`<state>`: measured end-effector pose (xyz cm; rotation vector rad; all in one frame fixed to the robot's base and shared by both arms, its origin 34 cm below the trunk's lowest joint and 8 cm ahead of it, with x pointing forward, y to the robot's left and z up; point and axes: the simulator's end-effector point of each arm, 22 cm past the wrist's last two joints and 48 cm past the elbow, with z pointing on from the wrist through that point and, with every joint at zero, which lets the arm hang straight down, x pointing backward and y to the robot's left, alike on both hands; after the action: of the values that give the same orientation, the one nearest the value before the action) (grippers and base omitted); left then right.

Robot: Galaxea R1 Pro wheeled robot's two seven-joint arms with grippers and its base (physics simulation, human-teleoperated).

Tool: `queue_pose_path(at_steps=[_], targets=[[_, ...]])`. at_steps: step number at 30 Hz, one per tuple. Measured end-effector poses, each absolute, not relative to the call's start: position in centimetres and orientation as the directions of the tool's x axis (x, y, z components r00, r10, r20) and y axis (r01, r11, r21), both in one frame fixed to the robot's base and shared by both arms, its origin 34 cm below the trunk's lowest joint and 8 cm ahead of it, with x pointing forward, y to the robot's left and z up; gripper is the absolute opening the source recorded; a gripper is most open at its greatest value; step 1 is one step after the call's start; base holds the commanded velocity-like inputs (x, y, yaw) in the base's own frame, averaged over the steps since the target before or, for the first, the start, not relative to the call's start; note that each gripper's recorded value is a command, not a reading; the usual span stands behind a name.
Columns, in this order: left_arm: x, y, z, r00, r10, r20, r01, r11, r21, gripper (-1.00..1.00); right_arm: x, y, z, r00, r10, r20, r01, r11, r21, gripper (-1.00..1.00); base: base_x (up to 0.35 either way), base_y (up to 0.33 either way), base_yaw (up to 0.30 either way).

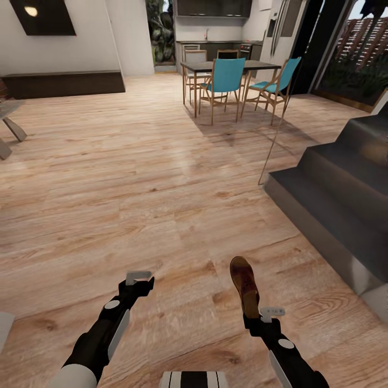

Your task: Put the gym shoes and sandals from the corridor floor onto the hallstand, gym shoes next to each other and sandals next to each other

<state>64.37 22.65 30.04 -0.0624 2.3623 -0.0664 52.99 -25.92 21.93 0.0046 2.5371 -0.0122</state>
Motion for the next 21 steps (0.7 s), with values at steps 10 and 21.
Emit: queue_pose_path(at_steps=[10, 21], targets=[[64.9, 22.7, 31.4, -0.700, -0.064, -0.711, -0.024, 0.998, -0.066, 1.00, 53.7, -25.9, 23.1, -0.813, 0.001, -0.582, 0.006, 1.000, -0.008, -1.00, 0.000, 0.000, 0.000], [65.3, 22.7, 32.4, -0.687, -0.064, -0.723, -0.023, 0.997, -0.067, 1.00, 54.2, -25.9, 23.9, -0.803, 0.000, -0.596, 0.006, 1.000, -0.007, -1.00, 0.000, 0.000, 0.000]])
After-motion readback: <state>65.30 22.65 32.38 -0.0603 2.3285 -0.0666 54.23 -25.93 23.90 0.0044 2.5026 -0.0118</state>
